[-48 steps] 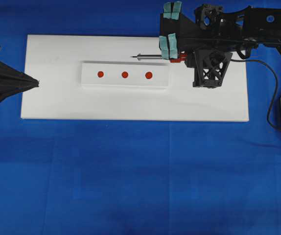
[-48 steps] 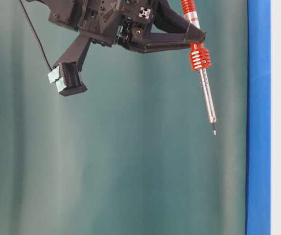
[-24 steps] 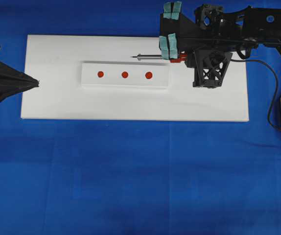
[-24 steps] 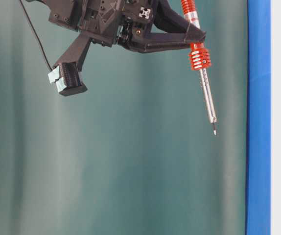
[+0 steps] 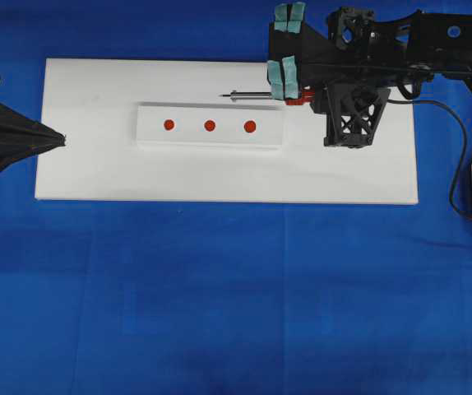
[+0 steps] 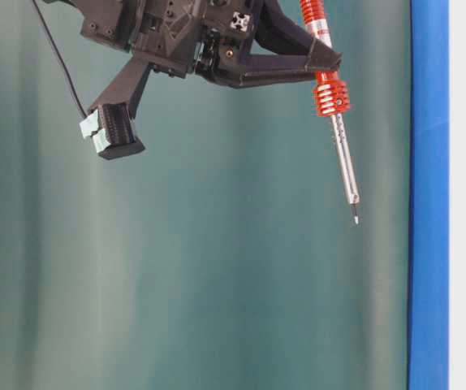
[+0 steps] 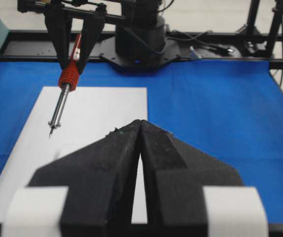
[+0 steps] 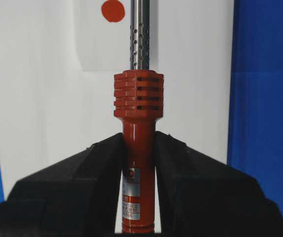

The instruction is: Touch the tip of the soldering iron to the mark.

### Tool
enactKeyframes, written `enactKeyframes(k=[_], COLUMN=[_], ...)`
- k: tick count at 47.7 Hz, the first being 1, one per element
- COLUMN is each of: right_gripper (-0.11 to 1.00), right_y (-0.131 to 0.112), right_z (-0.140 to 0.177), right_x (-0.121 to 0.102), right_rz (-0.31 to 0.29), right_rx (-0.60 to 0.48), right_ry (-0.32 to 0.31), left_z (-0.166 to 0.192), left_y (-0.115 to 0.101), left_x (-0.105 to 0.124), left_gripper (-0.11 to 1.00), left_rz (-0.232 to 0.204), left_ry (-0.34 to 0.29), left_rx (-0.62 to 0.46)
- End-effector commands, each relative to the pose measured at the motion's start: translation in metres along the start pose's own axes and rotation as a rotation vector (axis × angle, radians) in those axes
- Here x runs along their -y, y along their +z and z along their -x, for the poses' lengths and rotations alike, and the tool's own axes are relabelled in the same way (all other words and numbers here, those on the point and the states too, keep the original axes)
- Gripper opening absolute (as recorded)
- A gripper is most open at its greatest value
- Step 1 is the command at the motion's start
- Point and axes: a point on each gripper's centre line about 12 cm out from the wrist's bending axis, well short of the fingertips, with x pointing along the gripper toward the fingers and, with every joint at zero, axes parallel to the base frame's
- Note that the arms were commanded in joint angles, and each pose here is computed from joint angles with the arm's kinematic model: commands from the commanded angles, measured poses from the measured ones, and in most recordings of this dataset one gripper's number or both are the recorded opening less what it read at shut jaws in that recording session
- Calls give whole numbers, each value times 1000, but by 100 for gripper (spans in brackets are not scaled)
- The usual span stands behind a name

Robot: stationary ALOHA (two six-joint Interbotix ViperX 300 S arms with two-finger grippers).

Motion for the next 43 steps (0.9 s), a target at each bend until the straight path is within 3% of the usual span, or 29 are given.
enactKeyframes(k=[1,24,43], right_gripper=[6,6,6], right_y=[5,4,5], right_z=[9,-46,-70], right_x=[1,-5,-14], right_rz=[-4,4,16], right_rx=[35,-58,-68], right_ry=[-4,11,27], left_z=[-2,-1,-1], left_y=[5,5,5], left_x=[0,1,1], left_gripper=[0,0,0], left_rz=[-1,-1,-6], left_ry=[-2,-4,-4], left_rx=[18,17,17])
